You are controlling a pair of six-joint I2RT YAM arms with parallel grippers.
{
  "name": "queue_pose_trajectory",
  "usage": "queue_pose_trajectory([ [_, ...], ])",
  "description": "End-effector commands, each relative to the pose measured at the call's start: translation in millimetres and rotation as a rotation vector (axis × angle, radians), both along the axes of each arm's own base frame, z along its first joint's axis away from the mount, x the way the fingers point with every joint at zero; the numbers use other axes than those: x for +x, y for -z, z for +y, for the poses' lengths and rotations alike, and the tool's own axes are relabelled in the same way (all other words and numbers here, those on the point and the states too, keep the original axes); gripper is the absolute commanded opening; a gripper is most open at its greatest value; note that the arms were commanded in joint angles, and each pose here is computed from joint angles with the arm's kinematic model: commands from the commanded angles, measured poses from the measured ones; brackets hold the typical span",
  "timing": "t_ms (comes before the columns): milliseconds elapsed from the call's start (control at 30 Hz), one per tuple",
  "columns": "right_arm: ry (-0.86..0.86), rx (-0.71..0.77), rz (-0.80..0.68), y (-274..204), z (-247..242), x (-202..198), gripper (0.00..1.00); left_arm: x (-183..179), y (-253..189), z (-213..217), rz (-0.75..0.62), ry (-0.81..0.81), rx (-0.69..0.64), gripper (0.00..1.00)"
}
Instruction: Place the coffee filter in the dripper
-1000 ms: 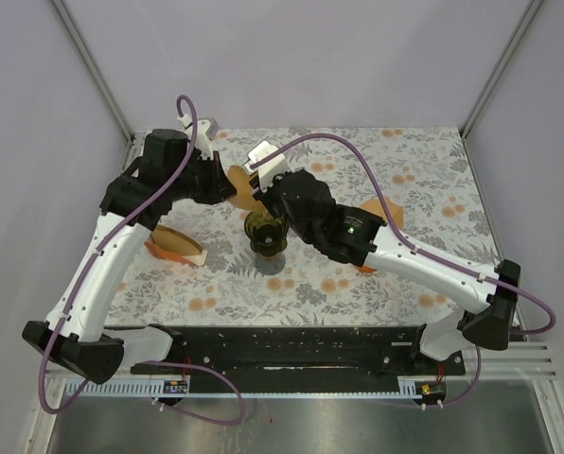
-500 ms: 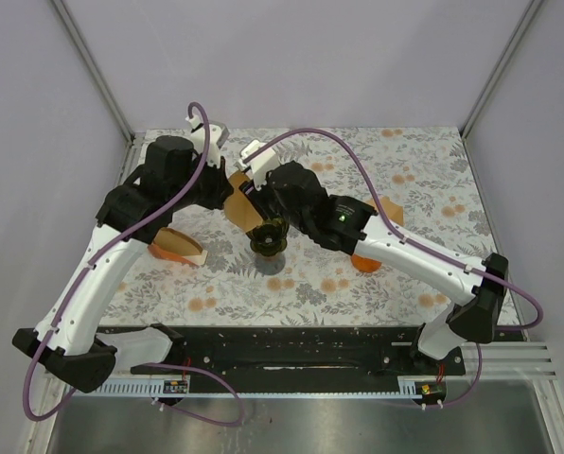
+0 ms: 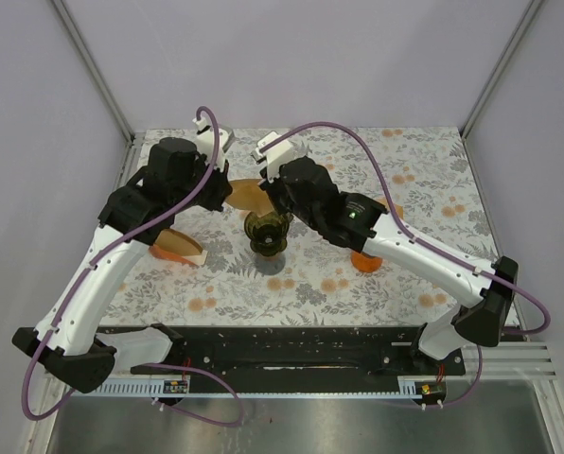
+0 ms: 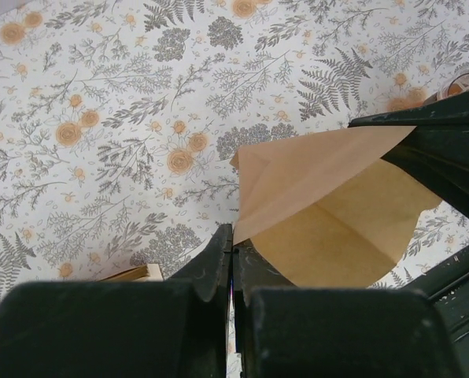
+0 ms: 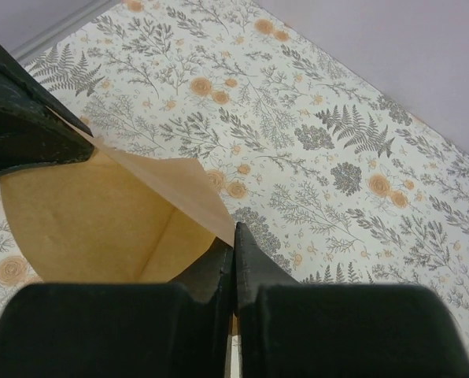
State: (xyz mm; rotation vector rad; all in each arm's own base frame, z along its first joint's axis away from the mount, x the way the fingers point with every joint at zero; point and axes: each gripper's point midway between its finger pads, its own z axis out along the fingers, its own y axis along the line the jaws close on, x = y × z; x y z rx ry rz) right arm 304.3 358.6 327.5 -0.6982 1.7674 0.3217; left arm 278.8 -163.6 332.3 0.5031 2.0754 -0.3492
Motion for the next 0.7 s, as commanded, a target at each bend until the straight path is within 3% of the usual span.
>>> queue_pose_trajectory([
  [0,0.094,0.016,-0.022,-21,-36,7,0.00,6,-15,23,-0.097,-0.057,0.071,0.00],
  [67,0.057,0.009,0.005,-18,-32,3,0.00,5,-14,20,-0.094,-0.039,0.067,0.00],
  [200,-0.013,-0.002,0.085,-10,-18,-7,0.00,-3,-21,5,-0.083,0.038,0.009,0.42],
  [300,-0.042,-0.030,0.144,-2,-16,-15,0.00,-8,-34,1,-0.095,0.064,-0.018,0.59],
  [500,-0.034,-0.102,0.296,12,-27,-32,0.00,-26,-65,-1,-0.144,0.111,-0.082,0.81],
  [667,-0.044,-0.126,0.382,22,-32,-41,0.00,-33,-73,-1,-0.137,0.109,-0.120,0.85],
])
